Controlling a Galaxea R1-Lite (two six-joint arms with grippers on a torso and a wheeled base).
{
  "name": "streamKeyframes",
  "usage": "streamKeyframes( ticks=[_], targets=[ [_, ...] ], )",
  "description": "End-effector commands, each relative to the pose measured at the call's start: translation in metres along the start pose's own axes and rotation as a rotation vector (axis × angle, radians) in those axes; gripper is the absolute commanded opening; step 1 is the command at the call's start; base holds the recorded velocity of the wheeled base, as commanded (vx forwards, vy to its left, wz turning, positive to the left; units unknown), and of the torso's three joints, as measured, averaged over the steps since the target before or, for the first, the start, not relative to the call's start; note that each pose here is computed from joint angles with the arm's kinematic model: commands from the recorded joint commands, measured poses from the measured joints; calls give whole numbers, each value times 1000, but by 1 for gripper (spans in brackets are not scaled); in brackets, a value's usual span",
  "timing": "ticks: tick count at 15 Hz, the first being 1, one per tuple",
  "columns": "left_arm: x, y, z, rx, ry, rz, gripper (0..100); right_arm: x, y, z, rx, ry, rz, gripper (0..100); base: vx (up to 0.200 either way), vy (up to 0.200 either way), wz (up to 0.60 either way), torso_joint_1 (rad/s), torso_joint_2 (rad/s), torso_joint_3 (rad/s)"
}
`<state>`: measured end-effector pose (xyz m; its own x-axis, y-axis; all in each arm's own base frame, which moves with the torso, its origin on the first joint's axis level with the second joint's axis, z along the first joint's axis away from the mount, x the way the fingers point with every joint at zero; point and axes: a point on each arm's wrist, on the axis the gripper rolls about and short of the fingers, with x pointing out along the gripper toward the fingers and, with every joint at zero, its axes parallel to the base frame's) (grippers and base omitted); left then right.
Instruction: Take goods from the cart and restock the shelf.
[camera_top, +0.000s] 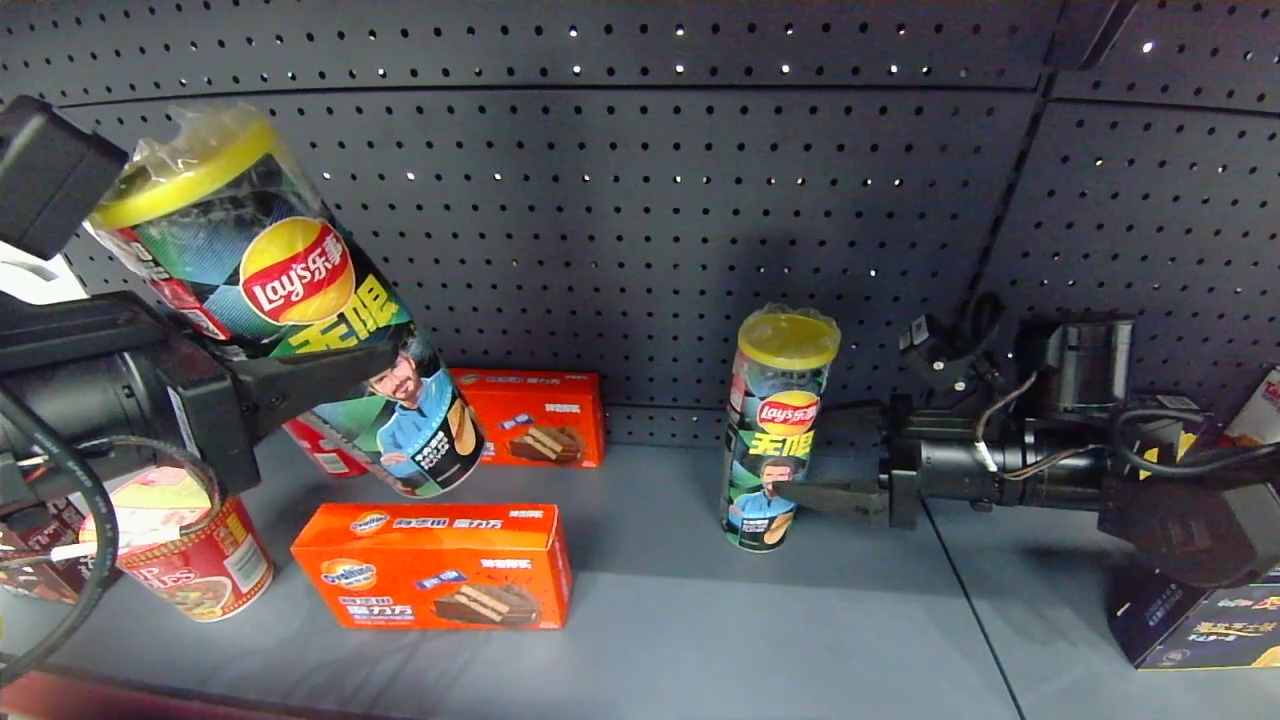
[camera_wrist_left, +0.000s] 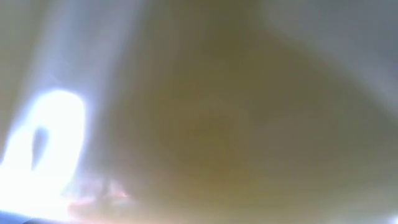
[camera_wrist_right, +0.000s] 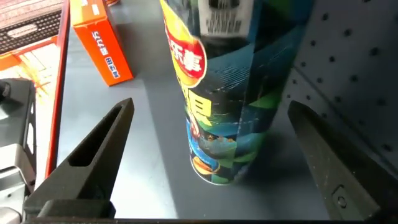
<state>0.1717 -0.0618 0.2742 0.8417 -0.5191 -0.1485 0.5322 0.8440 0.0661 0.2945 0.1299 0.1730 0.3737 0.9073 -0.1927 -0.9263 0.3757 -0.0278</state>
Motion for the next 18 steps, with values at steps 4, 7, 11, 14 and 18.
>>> streamKeyframes(
  ticks=[4,7,11,14,18],
  targets=[
    [0,0,-1,0,2,2,0,22,-7,-17,32,36,33,100,0,0,0,0,0,0],
    [0,2,-1,-2,3,13,0,32,-15,-24,33,37,35,100,0,0,0,0,0,0],
    [0,3,-2,-3,7,15,0,43,-19,-34,45,51,47,100,0,0,0,0,0,0],
    [-2,5,-3,-6,8,29,0,46,-19,-33,33,34,68,100,0,0,0,0,0,0],
    [-2,5,-2,-5,7,29,0,40,-10,-22,14,16,73,100,0,0,0,0,0,0]
  ],
)
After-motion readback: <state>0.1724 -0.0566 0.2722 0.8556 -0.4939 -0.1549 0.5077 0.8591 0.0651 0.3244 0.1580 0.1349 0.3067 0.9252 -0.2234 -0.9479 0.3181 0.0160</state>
